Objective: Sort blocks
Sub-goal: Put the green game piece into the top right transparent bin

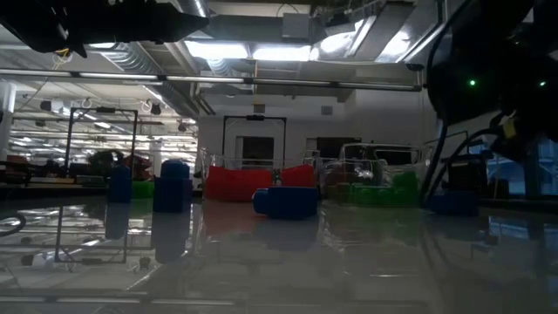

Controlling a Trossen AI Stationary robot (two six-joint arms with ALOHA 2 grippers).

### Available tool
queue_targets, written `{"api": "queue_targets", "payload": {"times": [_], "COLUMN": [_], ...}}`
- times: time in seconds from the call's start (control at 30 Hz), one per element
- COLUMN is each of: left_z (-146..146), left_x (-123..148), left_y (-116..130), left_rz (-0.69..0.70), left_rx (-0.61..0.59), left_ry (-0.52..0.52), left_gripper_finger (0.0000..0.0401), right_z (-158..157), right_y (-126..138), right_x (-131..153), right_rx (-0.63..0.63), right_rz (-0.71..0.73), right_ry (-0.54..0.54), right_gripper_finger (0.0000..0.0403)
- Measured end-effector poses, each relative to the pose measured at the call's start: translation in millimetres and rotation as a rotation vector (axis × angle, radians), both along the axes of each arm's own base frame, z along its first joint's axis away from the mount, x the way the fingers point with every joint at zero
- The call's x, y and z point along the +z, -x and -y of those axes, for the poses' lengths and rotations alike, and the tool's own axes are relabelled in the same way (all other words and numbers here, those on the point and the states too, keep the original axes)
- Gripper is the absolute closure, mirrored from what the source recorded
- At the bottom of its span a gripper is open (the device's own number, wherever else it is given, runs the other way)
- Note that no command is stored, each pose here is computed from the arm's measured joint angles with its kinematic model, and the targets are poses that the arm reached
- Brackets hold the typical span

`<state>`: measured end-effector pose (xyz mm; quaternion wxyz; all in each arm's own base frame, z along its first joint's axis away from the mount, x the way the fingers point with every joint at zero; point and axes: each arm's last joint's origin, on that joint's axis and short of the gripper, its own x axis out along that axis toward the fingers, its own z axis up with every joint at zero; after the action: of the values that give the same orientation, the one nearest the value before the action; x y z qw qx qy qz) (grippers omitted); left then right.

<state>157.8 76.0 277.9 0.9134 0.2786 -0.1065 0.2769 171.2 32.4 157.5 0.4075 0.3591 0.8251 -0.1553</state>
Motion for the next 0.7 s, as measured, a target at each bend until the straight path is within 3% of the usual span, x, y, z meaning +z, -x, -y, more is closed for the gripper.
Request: {"api": "queue_targets", "payload": {"times": [0.17,0.7], "left_z": [0,0], "left_x": [0,0], "left_y": [0,0], "left_rz": [0.000,-0.001], "left_rx": [0.000,0.000], "left_ry": [0.000,0.000], "left_gripper_finger": [0.0148,0.0148], "right_z": [0,1], "right_y": [-4,4], "right_x": [-4,-17], "right_rx": [0.018,0.002], "right_rz": [0.062,0.044], "right_ry": [0.020,0.006], "right_gripper_finger": [0.0127,0.0127]}}
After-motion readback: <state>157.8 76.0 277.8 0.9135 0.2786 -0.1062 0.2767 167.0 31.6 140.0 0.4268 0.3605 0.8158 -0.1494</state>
